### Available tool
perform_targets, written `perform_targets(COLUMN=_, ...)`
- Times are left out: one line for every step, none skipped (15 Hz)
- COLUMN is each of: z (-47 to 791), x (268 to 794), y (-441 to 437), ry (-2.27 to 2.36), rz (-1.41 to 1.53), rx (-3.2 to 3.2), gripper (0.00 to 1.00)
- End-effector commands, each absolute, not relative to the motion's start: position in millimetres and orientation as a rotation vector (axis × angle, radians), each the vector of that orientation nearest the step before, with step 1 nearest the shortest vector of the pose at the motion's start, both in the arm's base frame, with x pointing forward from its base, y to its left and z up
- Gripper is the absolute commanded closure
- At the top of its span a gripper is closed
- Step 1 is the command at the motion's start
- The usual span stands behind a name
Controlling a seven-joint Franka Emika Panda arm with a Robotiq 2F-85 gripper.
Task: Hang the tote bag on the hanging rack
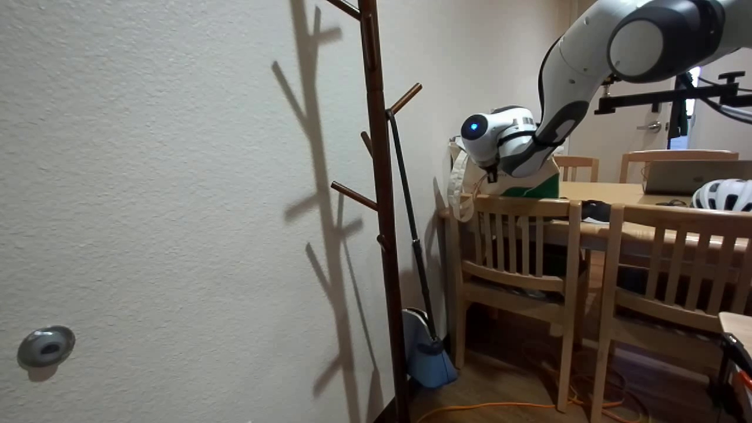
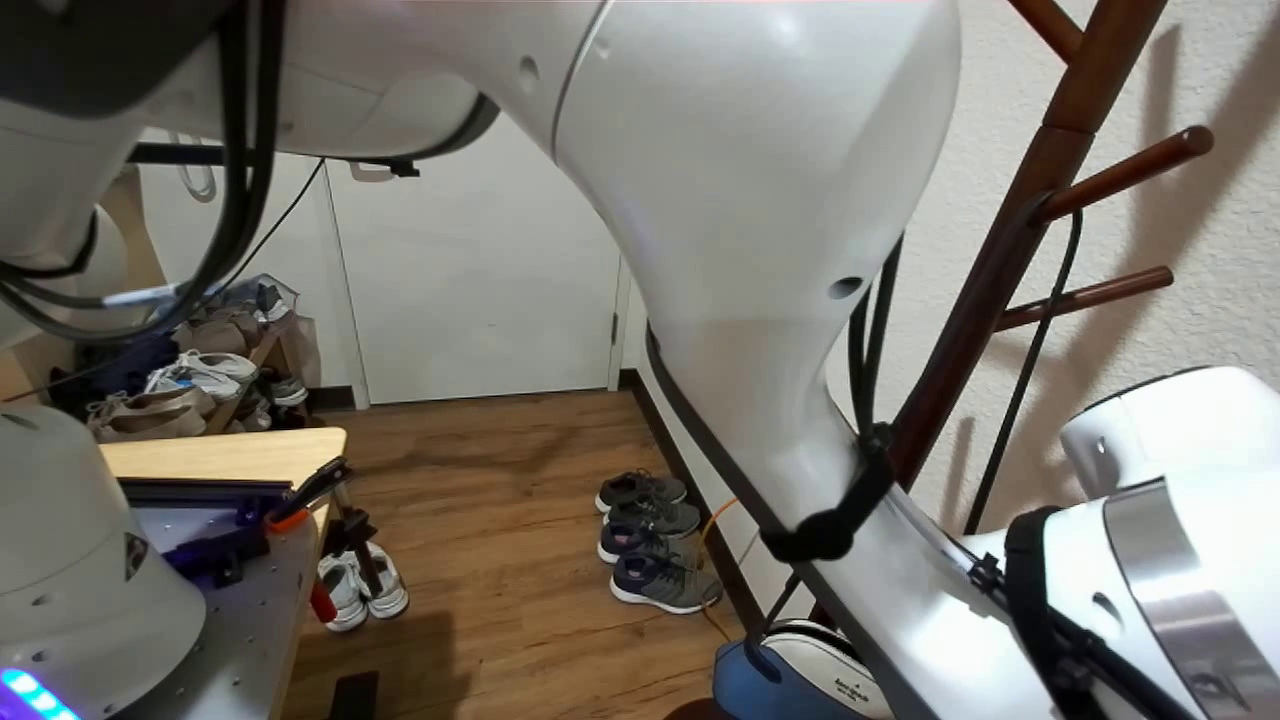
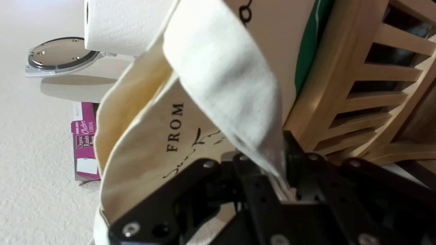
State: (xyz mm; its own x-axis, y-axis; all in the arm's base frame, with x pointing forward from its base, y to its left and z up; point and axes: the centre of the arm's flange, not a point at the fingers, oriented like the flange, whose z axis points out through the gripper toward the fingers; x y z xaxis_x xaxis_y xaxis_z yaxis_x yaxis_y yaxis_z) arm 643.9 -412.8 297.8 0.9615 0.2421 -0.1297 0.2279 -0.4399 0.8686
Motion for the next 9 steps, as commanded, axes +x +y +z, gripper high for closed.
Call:
perform_targets(z=303, x=646, y=-417, ry=0.296, rz=0.032, rx=2.08, gripper=1.0)
perform_targets(z=303, x=647, y=-417, ry=0.282, rz=0.034, rx=2.092, gripper=1.0)
perform_targets(z=306, x=647, y=-416, ry=0.252, rz=0.033, rx=2.117, gripper=1.0)
perform_targets(z=309, x=648, y=-414, ry=0.213, rz=0.024, rx=2.153, gripper=1.0)
perform_targets(z=312, x=650, y=-412, ry=0.172, rz=0.023, rx=2.186, gripper=0.99)
perform_targets(z=316, x=651, y=-410, ry=0.132, rz=0.013, rx=2.222, gripper=0.99)
perform_targets(z=321, x=654, y=-406, ry=0.086, rz=0.003, rx=2.259, gripper=0.99)
perform_targets(z=327, x=657, y=-403, ry=0.044, rz=-0.002, rx=2.295, gripper=0.99)
perform_targets(z=333, x=661, y=-400, ry=0.006, rz=-0.003, rx=2.326, gripper=0.99)
